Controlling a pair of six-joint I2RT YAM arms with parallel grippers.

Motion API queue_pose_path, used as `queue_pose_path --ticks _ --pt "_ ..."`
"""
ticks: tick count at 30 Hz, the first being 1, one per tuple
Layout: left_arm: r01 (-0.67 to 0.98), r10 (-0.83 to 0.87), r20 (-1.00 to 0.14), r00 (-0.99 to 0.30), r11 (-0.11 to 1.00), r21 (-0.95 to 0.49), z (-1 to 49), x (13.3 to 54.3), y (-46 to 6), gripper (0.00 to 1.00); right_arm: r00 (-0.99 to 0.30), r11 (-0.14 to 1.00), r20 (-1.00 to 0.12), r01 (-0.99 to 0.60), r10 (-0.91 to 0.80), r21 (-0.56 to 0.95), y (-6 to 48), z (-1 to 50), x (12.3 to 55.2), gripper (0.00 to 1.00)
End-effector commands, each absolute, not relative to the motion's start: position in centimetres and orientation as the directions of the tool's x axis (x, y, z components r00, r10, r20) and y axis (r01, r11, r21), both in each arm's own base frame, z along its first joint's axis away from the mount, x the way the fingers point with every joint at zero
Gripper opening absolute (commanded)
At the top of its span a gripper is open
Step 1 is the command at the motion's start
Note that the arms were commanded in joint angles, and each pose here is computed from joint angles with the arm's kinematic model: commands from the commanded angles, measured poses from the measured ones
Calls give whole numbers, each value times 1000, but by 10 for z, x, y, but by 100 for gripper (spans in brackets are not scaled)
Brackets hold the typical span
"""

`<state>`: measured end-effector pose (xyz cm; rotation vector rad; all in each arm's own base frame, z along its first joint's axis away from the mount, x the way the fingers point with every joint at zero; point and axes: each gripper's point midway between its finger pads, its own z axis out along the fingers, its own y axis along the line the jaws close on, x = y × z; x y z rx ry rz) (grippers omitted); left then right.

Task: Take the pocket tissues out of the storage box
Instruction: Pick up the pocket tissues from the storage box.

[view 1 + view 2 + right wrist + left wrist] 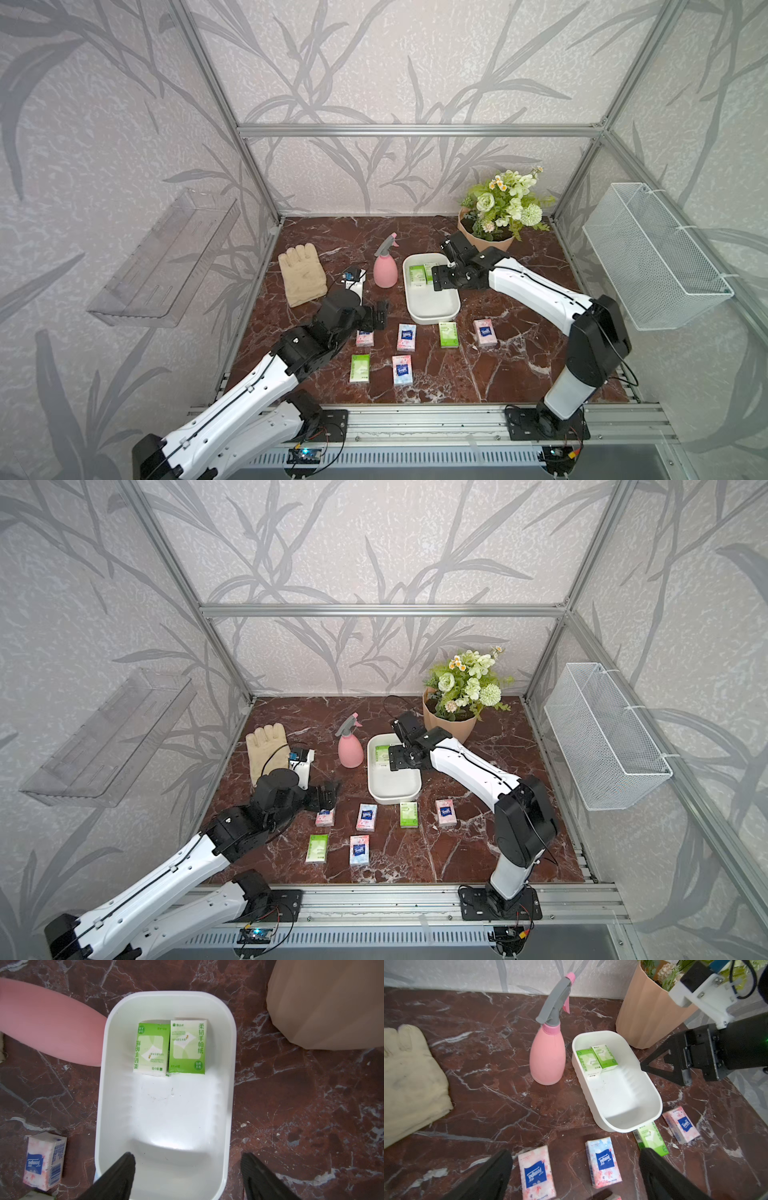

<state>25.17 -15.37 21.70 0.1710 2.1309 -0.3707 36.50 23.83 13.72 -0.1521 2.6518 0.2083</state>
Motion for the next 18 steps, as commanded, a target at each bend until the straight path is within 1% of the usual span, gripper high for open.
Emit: queue_pose_path --ticks 1,10,18 --pt "241 33 -873 -486 966 -98 225 259 -140 100 -878 989 -471 -131 -81 73 242 131 379 81" --pt "256 57 -887 -457 964 -70 221 263 -141 100 -886 992 -448 -128 -121 -14 253 107 419 76" --pt "275 93 -884 -459 961 -42 214 266 -145 100 -908 993 -401 -111 -120 -44 257 85 442 71"
